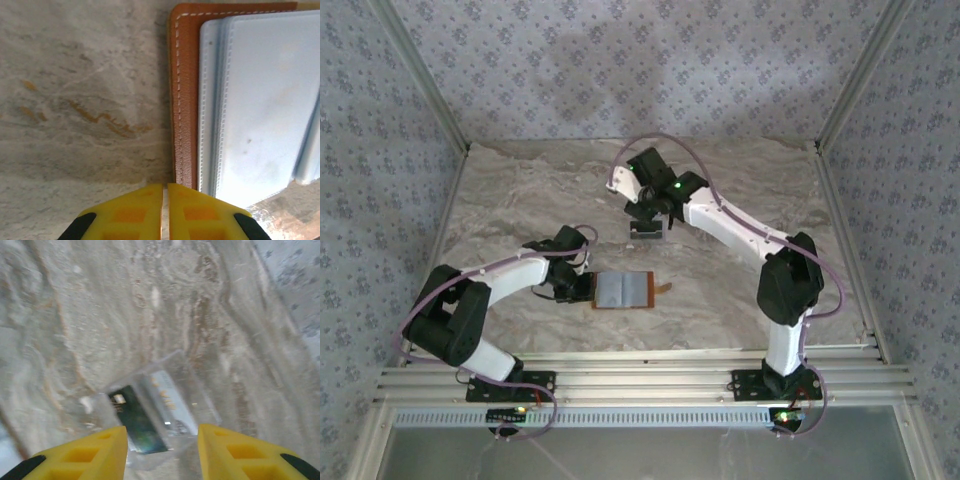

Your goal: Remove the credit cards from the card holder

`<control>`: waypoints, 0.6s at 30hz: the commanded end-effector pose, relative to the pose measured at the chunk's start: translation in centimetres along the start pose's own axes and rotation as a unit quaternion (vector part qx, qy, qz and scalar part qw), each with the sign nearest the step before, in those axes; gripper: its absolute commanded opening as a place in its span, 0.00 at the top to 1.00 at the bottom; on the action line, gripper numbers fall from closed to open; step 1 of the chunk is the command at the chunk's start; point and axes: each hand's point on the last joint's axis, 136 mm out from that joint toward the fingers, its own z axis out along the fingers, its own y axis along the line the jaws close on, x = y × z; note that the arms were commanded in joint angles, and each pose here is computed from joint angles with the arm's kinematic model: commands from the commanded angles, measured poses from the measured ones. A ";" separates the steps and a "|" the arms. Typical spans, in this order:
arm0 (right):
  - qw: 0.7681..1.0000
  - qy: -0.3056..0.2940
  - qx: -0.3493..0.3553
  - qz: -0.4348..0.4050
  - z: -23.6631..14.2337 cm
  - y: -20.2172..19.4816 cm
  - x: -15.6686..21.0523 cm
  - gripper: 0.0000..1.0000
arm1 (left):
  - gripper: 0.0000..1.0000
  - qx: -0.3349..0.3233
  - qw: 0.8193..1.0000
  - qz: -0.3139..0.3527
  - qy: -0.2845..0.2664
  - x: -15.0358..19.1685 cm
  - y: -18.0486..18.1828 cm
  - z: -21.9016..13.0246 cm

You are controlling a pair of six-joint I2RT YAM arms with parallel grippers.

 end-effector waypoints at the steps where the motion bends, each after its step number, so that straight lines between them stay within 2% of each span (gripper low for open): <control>1: 0.993 -0.007 -0.023 0.118 -0.9 2.0 0.1 0.59 | 0.88 0.023 1.000 0.009 0.006 0.1 -1.3 0.1; 6: 0.973 -0.022 -0.044 0.225 -1.8 4.6 0.9 0.62 | 0.88 0.007 1.000 0.006 -0.013 -0.1 -0.7 -0.4; 10: 0.945 -0.015 -0.052 0.323 -1.9 6.5 2.1 0.65 | 0.86 -0.012 0.999 -0.013 -0.040 -1.2 0.3 -1.4; 14: 0.907 0.013 -0.081 0.414 -1.1 9.0 3.5 0.71 | 0.85 0.008 0.997 -0.041 -0.070 -2.6 1.1 -2.5; 18: 0.880 0.049 -0.125 0.455 0.0 12.0 4.0 0.73 | 0.83 0.025 0.993 -0.062 -0.092 -3.5 2.2 -3.8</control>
